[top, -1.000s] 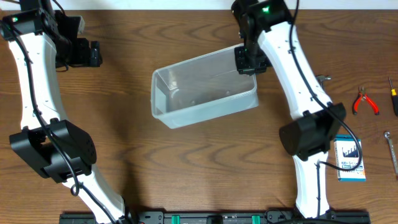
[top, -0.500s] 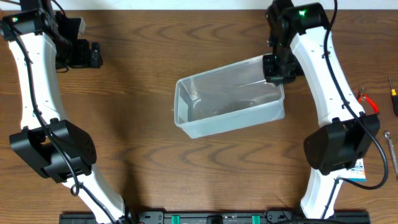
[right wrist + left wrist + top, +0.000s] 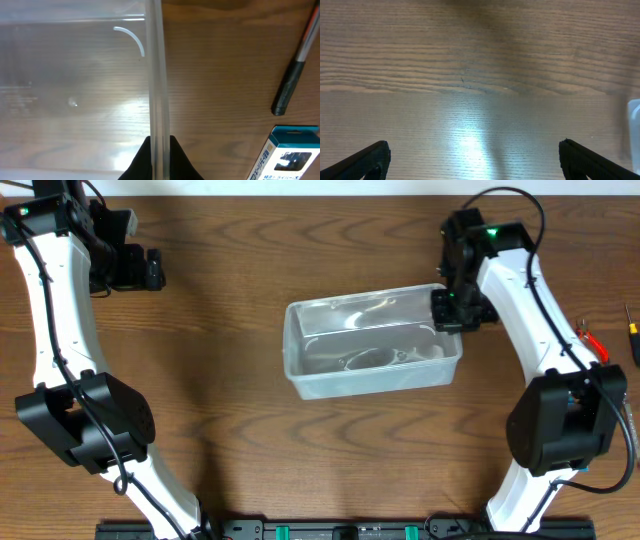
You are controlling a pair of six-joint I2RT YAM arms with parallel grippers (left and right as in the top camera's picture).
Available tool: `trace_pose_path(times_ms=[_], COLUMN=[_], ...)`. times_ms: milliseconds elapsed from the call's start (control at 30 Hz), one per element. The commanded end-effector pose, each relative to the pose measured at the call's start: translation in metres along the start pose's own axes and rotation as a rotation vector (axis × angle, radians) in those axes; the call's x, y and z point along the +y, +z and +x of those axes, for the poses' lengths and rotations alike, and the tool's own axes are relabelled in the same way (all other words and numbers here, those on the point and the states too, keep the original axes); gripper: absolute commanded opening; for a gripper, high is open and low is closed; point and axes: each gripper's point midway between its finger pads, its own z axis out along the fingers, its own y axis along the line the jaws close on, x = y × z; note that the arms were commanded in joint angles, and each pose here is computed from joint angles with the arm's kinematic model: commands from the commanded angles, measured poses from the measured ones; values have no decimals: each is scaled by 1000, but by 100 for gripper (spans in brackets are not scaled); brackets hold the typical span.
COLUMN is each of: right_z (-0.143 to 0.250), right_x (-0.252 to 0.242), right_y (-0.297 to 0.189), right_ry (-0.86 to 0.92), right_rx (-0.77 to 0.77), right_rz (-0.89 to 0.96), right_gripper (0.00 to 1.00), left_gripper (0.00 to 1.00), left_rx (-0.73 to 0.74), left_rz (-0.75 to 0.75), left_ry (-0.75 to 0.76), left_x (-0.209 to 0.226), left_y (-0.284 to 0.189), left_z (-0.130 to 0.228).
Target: Pack container
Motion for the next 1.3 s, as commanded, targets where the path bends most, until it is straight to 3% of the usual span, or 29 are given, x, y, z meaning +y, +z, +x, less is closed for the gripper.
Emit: trace_pose_path(times_ms=[0, 167, 667, 1267], right_z=[-6, -7, 2, -1], right_x=[-24, -48, -30, -54], right_y=[-2, 0, 19, 38], right_ry=[33, 53, -58, 16], right_rx=[-24, -23, 9, -8], right_rz=[7, 29, 15, 48], right_gripper=[1, 1, 1, 1], left_gripper=[98, 98, 98, 98], left_rx=[20, 21, 24, 24], left_rz=[18, 18, 19, 19], left_ry=[-16, -15, -16, -16], left_x=[-1, -1, -1, -1], left_y=[6, 6, 6, 6], left_z=[3, 3, 4, 4])
